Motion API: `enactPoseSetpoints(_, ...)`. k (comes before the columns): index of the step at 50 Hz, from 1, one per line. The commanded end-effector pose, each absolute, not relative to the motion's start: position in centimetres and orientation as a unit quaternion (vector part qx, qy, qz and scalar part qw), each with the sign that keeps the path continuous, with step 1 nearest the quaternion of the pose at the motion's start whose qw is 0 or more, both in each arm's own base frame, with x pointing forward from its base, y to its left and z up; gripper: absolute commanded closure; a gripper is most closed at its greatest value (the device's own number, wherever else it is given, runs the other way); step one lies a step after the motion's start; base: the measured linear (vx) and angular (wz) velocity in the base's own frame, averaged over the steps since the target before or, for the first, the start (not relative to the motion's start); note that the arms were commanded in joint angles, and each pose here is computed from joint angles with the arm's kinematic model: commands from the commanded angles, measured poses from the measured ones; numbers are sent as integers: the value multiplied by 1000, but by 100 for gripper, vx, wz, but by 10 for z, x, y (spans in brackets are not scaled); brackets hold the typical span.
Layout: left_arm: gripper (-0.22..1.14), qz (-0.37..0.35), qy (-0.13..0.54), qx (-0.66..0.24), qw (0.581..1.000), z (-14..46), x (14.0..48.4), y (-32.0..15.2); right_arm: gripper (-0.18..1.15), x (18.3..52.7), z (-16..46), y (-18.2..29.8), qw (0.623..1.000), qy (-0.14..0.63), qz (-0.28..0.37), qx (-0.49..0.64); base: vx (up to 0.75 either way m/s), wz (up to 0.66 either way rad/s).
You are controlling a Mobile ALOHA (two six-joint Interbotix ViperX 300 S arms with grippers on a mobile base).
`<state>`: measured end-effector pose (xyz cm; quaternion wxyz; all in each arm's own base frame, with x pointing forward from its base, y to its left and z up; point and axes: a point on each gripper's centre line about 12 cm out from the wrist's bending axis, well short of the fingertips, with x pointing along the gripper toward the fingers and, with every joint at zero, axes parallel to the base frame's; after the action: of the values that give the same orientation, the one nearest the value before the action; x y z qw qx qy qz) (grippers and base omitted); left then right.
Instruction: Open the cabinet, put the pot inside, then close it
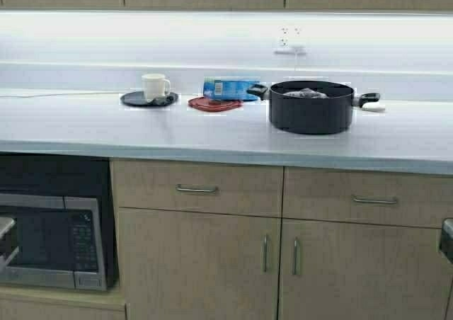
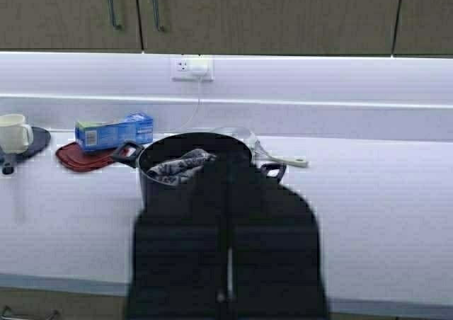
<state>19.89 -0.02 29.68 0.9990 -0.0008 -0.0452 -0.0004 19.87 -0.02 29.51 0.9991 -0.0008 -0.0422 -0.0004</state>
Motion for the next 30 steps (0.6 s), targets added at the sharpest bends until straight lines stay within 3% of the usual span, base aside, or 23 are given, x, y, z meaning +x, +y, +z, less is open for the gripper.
enactPoseSetpoints(1, 94, -6, -33, 10, 999, 289, 200, -2, 92, 199, 289, 1, 999, -34, 4, 1, 4, 8)
enactPoseSetpoints(5, 85, -6, -35, 10, 999, 290, 200, -2, 88, 199, 287, 1, 1000, -30, 4, 2, 6, 9)
enactPoseSetpoints(30, 89, -6, -36, 4, 999, 289, 200, -2, 91, 199, 287, 1, 1000, -26, 4, 2, 19, 2)
